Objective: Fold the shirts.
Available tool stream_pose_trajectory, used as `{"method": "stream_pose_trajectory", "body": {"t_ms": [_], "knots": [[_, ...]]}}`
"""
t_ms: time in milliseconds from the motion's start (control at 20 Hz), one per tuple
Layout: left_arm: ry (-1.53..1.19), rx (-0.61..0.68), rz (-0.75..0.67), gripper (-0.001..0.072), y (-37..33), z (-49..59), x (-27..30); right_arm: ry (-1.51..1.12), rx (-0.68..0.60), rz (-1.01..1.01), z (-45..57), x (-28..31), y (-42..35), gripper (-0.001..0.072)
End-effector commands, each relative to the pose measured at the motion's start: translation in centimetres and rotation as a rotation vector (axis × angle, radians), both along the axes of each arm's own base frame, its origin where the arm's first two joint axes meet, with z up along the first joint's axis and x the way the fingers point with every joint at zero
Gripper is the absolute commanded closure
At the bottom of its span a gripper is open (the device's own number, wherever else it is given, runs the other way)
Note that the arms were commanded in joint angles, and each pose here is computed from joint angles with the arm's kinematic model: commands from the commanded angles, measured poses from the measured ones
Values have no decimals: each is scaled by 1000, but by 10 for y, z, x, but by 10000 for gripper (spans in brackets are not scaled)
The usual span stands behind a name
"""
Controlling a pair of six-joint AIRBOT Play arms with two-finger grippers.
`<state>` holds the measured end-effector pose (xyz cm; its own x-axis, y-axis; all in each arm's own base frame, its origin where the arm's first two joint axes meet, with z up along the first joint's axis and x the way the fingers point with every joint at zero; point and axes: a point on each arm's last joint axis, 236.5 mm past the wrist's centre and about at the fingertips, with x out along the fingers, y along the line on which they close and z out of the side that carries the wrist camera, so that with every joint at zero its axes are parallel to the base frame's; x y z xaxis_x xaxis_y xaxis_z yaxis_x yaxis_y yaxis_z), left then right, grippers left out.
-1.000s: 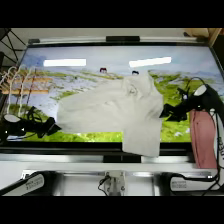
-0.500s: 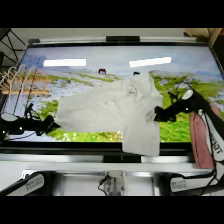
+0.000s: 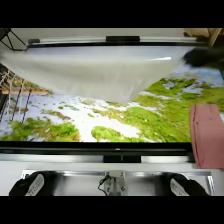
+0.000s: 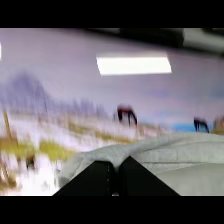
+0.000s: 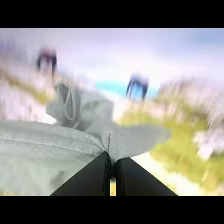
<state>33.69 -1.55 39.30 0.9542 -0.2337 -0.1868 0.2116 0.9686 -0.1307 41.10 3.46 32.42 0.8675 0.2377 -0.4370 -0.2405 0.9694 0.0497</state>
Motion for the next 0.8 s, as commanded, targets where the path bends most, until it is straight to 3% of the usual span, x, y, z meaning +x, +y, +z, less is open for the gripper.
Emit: {"method": "stream_pose_trajectory", "body": {"t_ms": [0,150,350,550,750], "knots": [[-552,18,124,674,-24,189,-150,-726,-82,-93,231,-153,-5,635],[-614,-32,171,674,-32,200,-212,-821,-120,-158,250,-246,-10,636],[-389,-48,256,674,-22,144,-222,-638,-191,-314,204,-282,-46,635],[-137,-22,248,673,-20,85,-204,-420,-220,-303,156,-258,-51,634],[119,2,236,673,0,5,-150,-100,-216,-252,89,-179,-54,634]]}}
